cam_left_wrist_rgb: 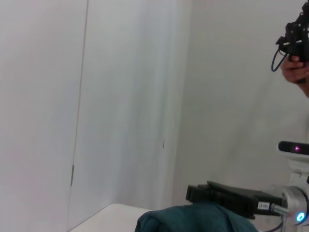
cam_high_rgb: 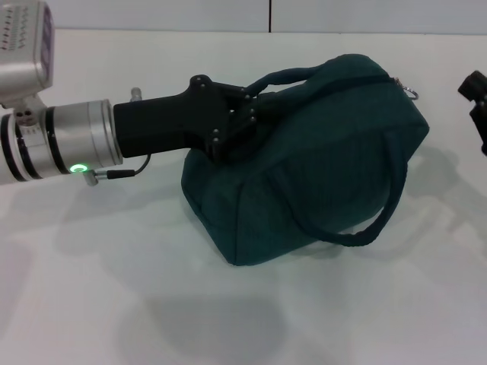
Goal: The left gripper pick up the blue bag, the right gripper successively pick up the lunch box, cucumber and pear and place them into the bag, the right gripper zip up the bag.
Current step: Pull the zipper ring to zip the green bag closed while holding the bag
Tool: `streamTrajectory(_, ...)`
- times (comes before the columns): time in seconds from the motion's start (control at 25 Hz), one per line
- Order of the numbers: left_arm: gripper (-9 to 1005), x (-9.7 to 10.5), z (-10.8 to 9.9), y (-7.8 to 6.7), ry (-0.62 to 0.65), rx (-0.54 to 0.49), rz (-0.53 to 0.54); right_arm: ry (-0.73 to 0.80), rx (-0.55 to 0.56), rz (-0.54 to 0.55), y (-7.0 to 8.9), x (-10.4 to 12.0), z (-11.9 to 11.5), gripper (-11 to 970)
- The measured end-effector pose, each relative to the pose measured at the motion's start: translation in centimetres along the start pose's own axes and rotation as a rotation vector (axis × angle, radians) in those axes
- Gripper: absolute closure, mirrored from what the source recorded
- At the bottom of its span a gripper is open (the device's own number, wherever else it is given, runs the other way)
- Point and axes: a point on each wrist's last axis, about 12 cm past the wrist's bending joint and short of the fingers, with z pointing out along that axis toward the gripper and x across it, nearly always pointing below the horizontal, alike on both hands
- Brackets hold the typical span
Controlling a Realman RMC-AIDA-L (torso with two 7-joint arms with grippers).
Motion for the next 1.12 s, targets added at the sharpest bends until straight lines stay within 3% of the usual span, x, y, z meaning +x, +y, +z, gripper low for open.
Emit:
streamTrajectory(0.28, 953, -0.2, 0.4, 0.1, -0.003, 0.009, 0.005, 0.117, -0.029, -0.050, 0.1, 1.2, 0.7, 825)
streamTrajectory(0.68, 954, -0.3, 0.7, 0.0, -0.007, 0.017, 0.006, 0.103, -0.120, -0.125, 0.9, 0.5, 2.6, 621)
streamTrajectory(1.12, 955, -0.3, 0.7, 0.0, -0.020, 0.011, 0.004, 0.103, -0.144, -0.157, 0.7, -0.1, 4.6, 613)
